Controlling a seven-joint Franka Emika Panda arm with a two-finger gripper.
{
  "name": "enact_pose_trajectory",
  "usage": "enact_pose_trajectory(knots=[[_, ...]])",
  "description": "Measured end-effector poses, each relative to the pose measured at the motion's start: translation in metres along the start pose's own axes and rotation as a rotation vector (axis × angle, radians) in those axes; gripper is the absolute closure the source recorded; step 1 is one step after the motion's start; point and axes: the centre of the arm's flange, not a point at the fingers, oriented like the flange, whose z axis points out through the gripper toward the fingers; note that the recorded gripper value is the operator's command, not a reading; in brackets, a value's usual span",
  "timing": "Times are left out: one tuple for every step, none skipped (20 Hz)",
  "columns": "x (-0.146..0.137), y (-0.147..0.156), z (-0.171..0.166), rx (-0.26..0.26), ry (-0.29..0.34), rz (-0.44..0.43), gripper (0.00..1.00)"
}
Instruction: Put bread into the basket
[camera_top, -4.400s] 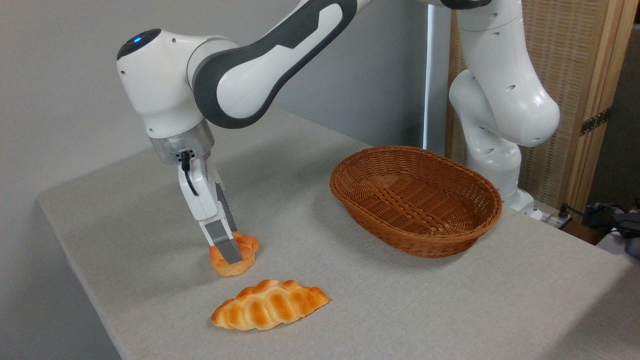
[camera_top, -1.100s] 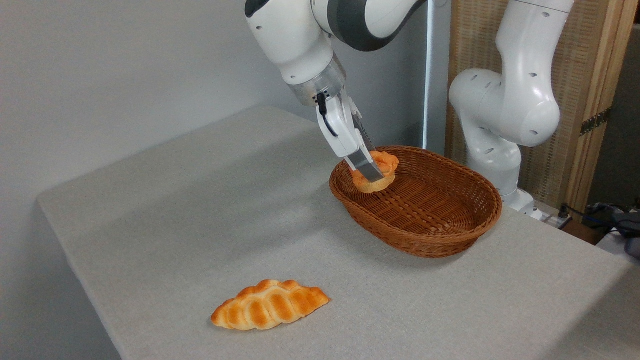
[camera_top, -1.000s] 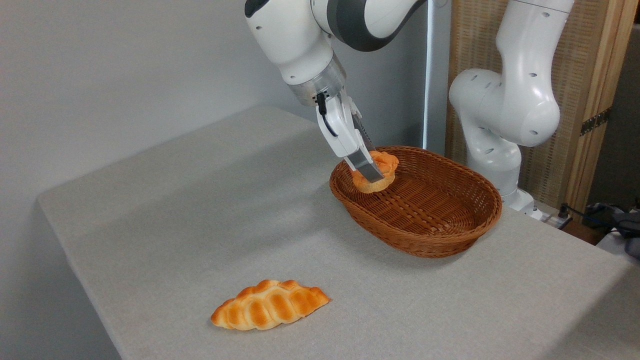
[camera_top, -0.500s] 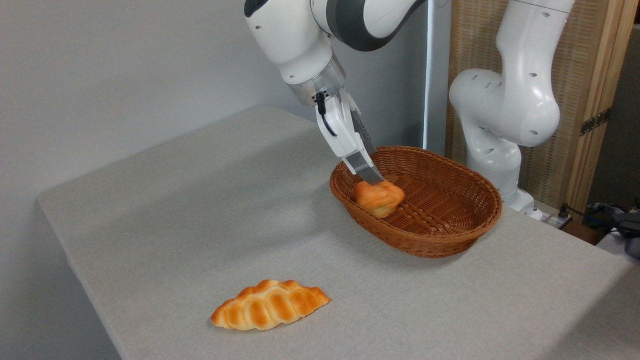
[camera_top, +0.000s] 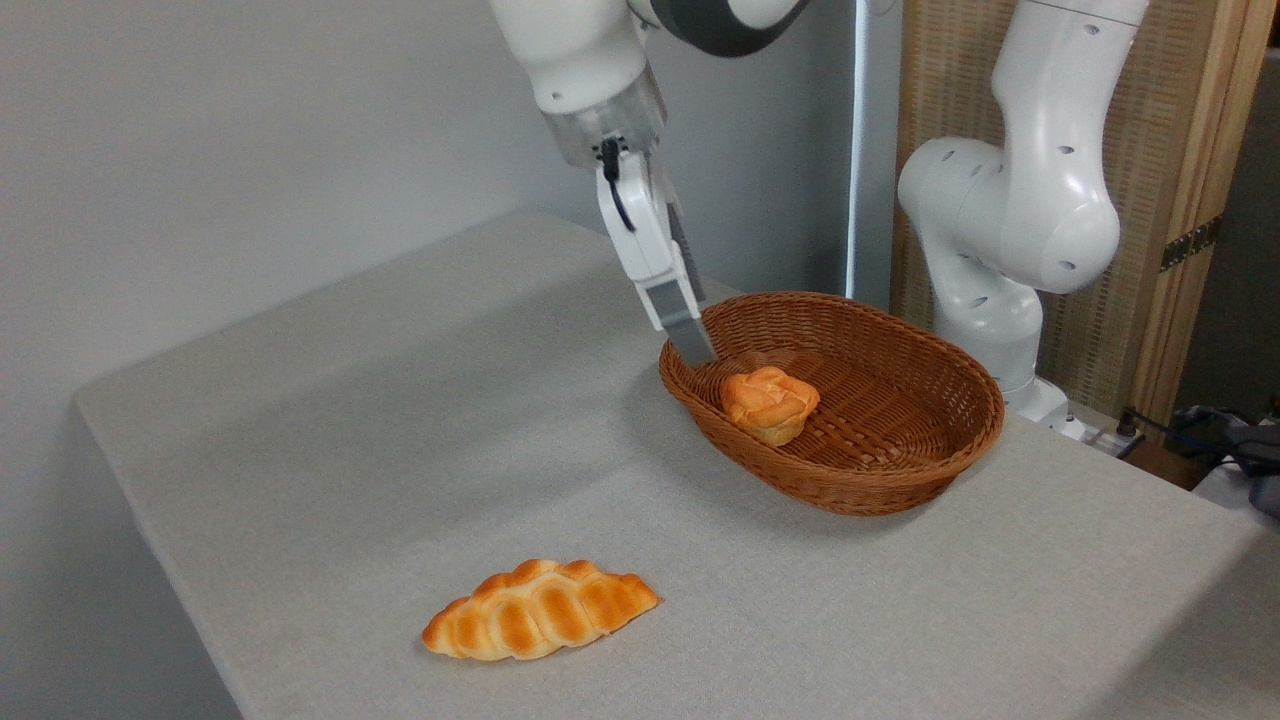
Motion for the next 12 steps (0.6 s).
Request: enact_pose_trajectory(knots=[[0.0, -0.003, -0.006, 0.025, 0.009, -0.003, 0.0], [0.001, -0.007, -0.011, 0.05, 0.018, -0.012, 0.0], [0.002, -0.012, -0.017, 0.074, 0.027, -0.03, 0.0], [0.004, -0.016, -0.023, 0.094, 0.035, -0.048, 0.0], [0.006, -0.021, -0.028, 0.11, 0.041, -0.072, 0.0], [0.008, -0.027, -0.032, 0.126, 0.049, -0.1, 0.0], [0.01, -0.033, -0.035, 0.141, 0.057, -0.133, 0.0], [0.013, -0.039, -0.038, 0.157, 0.065, -0.174, 0.0], [0.016, -0.046, -0.039, 0.171, 0.075, -0.22, 0.0], [0.019, -0.053, -0.041, 0.183, 0.085, -0.272, 0.0], [0.022, -0.059, -0.042, 0.192, 0.094, -0.322, 0.0], [0.025, -0.066, -0.043, 0.198, 0.103, -0.374, 0.0]])
